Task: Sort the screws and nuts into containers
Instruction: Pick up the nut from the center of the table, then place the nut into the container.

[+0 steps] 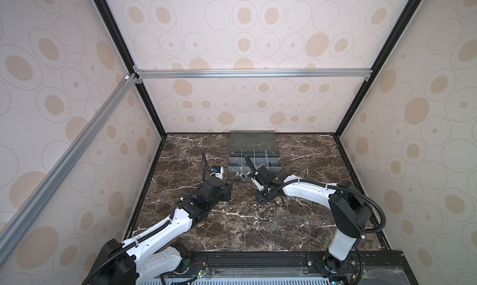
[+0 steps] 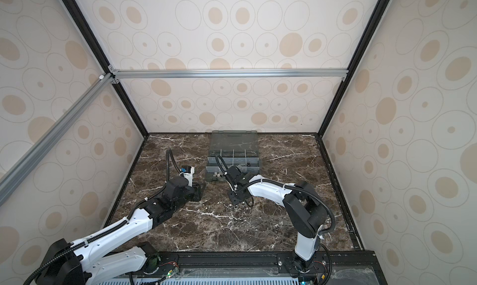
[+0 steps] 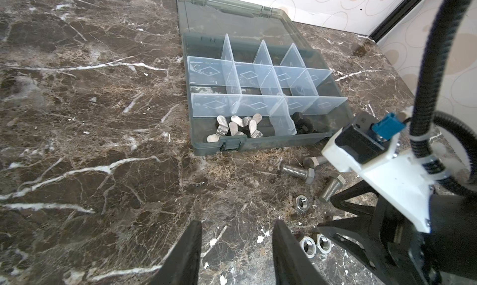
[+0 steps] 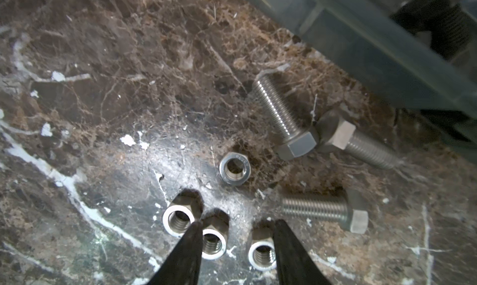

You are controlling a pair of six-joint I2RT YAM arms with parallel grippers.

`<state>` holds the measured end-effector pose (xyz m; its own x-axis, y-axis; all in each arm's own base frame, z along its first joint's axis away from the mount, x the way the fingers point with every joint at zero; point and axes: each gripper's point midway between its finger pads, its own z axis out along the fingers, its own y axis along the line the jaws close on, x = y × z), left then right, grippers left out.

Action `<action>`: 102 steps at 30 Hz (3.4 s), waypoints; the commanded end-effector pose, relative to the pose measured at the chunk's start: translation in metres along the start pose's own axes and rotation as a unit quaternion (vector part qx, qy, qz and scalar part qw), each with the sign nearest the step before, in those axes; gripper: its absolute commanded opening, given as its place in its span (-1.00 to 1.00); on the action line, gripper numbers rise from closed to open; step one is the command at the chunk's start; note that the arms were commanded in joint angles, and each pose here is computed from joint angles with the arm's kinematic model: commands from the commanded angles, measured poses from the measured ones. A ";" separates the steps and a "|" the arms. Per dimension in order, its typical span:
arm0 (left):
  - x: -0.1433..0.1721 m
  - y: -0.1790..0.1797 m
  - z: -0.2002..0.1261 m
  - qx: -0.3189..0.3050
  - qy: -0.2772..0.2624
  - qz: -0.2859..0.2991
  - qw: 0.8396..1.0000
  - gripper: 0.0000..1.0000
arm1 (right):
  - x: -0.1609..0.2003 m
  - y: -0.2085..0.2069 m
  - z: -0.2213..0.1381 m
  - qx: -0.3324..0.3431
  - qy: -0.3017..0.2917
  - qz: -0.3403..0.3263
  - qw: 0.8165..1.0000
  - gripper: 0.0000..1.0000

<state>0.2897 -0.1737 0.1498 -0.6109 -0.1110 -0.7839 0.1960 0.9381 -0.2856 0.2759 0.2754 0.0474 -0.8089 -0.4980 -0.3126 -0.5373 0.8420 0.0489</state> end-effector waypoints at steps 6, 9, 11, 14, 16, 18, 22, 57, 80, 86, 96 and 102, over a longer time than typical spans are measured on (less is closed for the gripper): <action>-0.006 0.005 -0.007 -0.008 -0.011 -0.015 1.000 -0.09 | -0.010 0.004 0.010 -0.002 0.008 -0.041 0.999 -0.04; -0.006 0.005 -0.008 -0.008 -0.012 -0.016 1.000 -0.09 | -0.010 0.001 0.012 -0.001 0.013 -0.041 0.999 -0.04; -0.004 0.006 -0.007 -0.009 -0.009 -0.017 1.000 -0.10 | -0.011 0.000 0.013 -0.001 0.012 -0.039 0.999 -0.04; -0.002 0.006 -0.006 -0.008 -0.007 -0.018 1.000 -0.09 | -0.013 0.000 0.014 -0.006 0.012 -0.038 0.999 -0.04; -0.001 0.006 -0.006 -0.008 -0.006 -0.019 1.000 -0.09 | -0.013 -0.001 0.016 -0.007 0.014 -0.037 0.999 -0.05; -0.002 0.006 -0.006 -0.007 -0.006 -0.020 1.000 -0.09 | -0.013 -0.002 0.018 -0.008 0.016 -0.034 0.999 -0.06; -0.002 0.006 -0.007 -0.008 -0.007 -0.020 1.000 -0.09 | -0.015 -0.003 0.020 -0.010 0.017 -0.032 0.999 -0.08; -0.006 0.003 -0.008 -0.002 -0.011 -0.021 1.000 -0.09 | -0.017 -0.007 0.033 0.000 0.032 -0.034 0.999 -0.56; -0.005 0.001 -0.008 0.005 -0.013 -0.026 1.000 -0.09 | -0.062 -0.012 -0.028 -0.019 -0.049 -0.006 0.999 -0.60; -0.003 -0.001 -0.007 0.013 -0.011 -0.029 0.999 -0.09 | -0.094 -0.034 -0.054 -0.006 -0.092 0.023 0.996 -0.61; -0.006 -0.002 -0.008 0.014 -0.014 -0.030 0.999 -0.10 | -0.144 -0.081 -0.044 0.020 -0.112 0.099 0.989 -0.62; -0.003 0.000 -0.011 0.017 -0.017 -0.040 0.999 -0.09 | -0.159 -0.098 -0.024 0.030 -0.097 0.130 0.986 -0.63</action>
<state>0.2822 -0.1730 0.1518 -0.6131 -0.1541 -0.7748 0.1929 0.9219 -0.3360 0.4479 0.2726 0.1209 -0.8273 -0.2434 -0.5063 -0.3380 0.9356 0.1025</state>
